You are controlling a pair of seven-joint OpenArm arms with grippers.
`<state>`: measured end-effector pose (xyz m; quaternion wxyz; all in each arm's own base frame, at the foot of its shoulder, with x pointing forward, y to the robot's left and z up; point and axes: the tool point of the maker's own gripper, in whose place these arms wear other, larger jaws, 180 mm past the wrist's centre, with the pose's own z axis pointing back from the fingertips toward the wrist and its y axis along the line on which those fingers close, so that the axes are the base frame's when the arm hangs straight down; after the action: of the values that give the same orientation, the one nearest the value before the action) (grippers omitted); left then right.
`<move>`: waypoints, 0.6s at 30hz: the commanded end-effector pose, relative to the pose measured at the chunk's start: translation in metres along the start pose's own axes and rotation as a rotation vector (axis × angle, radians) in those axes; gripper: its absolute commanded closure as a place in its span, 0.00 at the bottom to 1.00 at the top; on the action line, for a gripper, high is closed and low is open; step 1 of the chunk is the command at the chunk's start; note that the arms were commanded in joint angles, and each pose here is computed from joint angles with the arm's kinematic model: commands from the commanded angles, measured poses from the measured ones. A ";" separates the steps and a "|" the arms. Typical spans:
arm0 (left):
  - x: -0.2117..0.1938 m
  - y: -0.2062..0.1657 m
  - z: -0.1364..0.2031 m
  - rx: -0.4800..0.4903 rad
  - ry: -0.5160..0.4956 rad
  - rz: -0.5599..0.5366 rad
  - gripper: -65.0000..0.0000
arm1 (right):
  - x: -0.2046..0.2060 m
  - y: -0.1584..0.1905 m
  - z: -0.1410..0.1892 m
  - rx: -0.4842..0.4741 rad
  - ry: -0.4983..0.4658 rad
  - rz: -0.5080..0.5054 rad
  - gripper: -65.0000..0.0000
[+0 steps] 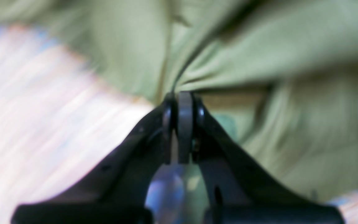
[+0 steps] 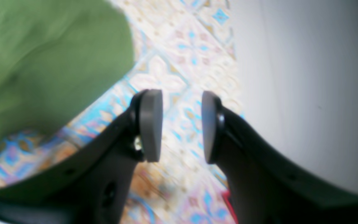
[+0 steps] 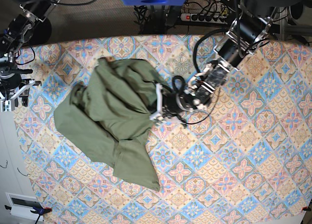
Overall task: Layout the t-shirt on the table in an organized manner, then fold the t-shirt properly
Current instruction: 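Drag the held shirt edge with the left gripper toward the left arm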
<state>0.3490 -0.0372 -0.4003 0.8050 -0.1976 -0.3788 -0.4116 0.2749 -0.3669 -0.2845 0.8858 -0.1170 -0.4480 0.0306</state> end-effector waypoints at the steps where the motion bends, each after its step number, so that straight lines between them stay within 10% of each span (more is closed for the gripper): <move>1: 0.013 0.017 0.012 0.027 -0.052 0.010 1.00 | 0.021 -0.004 0.005 0.004 -0.073 0.004 0.69; 18: -0.024 0.137 0.146 0.268 -0.242 0.574 0.94 | -0.006 0.049 0.009 0.169 0.013 0.052 0.69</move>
<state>0.3736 0.1501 -0.3509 0.8764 -0.2237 -0.4175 -0.0869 0.2583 -0.3144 -0.3141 0.9072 -0.0406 -0.4104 0.0835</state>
